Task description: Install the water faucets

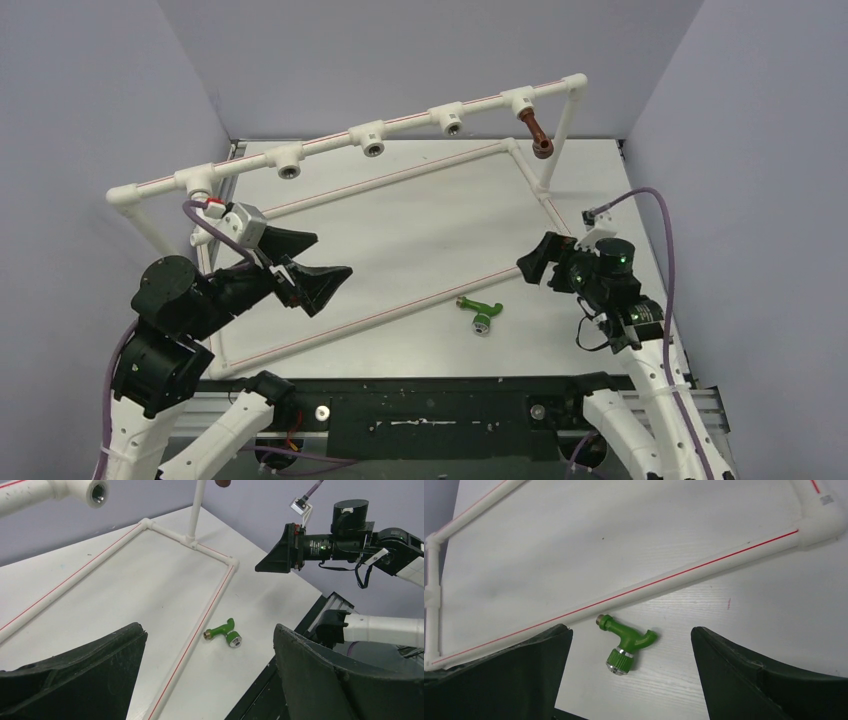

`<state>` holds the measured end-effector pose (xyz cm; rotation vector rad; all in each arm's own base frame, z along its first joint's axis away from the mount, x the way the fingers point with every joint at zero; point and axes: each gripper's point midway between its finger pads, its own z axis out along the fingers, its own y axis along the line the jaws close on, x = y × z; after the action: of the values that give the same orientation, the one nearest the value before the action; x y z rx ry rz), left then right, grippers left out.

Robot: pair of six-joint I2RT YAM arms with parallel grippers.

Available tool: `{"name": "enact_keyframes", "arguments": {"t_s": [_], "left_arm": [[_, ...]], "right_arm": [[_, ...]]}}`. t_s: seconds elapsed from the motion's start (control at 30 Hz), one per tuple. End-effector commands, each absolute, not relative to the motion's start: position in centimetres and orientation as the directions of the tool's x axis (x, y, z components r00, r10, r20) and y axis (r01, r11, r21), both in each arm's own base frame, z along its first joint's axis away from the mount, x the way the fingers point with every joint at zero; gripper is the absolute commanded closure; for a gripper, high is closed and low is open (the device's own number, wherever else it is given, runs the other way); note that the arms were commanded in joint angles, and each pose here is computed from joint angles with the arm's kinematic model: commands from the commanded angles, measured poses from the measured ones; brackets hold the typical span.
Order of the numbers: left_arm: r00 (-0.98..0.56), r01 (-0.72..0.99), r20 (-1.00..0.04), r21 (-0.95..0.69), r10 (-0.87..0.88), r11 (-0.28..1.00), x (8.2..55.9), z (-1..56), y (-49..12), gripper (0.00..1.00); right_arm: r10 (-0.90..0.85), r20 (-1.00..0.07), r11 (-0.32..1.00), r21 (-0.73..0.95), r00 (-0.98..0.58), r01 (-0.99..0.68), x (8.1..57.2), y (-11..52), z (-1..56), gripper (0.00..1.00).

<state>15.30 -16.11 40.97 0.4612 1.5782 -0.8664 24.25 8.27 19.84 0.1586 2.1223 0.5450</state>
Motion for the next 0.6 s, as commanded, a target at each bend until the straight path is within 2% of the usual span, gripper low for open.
{"name": "enact_keyframes", "arguments": {"t_s": [0.0, 0.13, 0.57], "left_arm": [[-0.213, 0.713, -0.967, -0.250, -0.136, 0.655, 15.3, 39.8, -15.9, 0.03], [-0.228, 0.707, -0.966, -0.250, -0.121, 0.661, 15.4, 38.9, -15.9, 0.03], [-0.260, 0.708, -0.962, -0.250, -0.085, 0.660, 15.2, 37.3, -15.9, 0.03]], "right_arm": [[0.283, -0.724, 0.907, 0.415, -0.629, -0.070, 24.0, 9.9, 17.5, 0.08], [0.242, -0.695, 0.921, 0.384, -0.677, -0.065, 23.1, 12.4, 15.2, 0.12], [0.177, -0.648, 0.958, 0.285, -0.740, -0.020, 21.2, 17.1, 9.1, 0.15]]}}
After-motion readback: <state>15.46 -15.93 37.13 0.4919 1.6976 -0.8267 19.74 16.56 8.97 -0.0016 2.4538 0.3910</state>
